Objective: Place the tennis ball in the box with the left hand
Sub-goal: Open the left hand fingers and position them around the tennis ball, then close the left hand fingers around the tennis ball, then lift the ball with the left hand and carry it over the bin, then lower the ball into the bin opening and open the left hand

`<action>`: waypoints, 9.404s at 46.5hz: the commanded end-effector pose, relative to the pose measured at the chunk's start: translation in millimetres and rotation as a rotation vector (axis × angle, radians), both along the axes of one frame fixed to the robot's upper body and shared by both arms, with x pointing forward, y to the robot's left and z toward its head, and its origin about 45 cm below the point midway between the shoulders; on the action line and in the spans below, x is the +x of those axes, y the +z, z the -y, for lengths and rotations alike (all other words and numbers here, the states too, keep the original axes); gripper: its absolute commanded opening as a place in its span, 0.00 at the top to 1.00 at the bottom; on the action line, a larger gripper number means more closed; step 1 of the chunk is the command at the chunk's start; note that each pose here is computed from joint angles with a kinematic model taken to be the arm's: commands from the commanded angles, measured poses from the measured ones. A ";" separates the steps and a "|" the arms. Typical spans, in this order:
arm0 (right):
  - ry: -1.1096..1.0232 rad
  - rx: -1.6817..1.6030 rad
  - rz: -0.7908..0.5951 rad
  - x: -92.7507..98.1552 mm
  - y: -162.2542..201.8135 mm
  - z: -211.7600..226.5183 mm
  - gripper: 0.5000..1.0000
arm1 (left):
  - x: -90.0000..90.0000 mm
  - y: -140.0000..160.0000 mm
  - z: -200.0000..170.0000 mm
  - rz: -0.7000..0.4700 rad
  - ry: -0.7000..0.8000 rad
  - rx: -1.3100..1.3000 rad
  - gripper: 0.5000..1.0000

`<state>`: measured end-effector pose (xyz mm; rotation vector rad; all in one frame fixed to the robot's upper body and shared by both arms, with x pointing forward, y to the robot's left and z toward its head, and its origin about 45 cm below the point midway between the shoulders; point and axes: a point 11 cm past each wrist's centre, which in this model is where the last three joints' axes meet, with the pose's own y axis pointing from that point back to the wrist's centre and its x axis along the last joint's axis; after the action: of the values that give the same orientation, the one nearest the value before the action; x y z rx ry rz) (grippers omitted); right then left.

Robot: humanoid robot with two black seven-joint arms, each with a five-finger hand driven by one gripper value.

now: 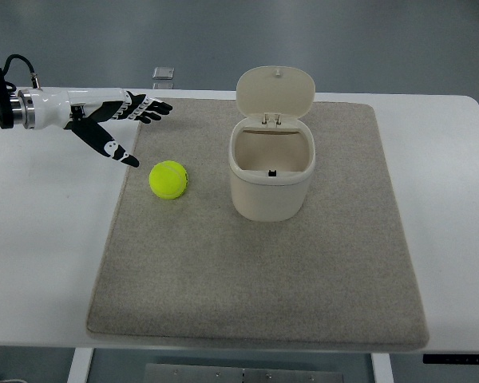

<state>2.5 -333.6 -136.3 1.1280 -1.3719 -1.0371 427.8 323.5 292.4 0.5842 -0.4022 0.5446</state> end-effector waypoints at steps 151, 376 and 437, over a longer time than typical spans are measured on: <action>0.000 0.000 0.000 0.0 0.0 0.0 0.20 | 1.7 -65.1 35.5 0.044 -0.051 0.081 0.25; 0.000 0.000 0.000 0.0 0.0 0.0 0.20 | -2.7 -2.2 157.1 -0.056 -0.093 -0.684 0.68; 0.000 0.000 0.000 0.0 0.0 0.0 0.20 | 4.4 -18.5 177.4 -0.073 -0.065 -0.698 0.15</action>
<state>2.5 -333.7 -136.3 1.1280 -1.3720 -1.0370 430.9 144.1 273.1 -0.0742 -0.1381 0.5426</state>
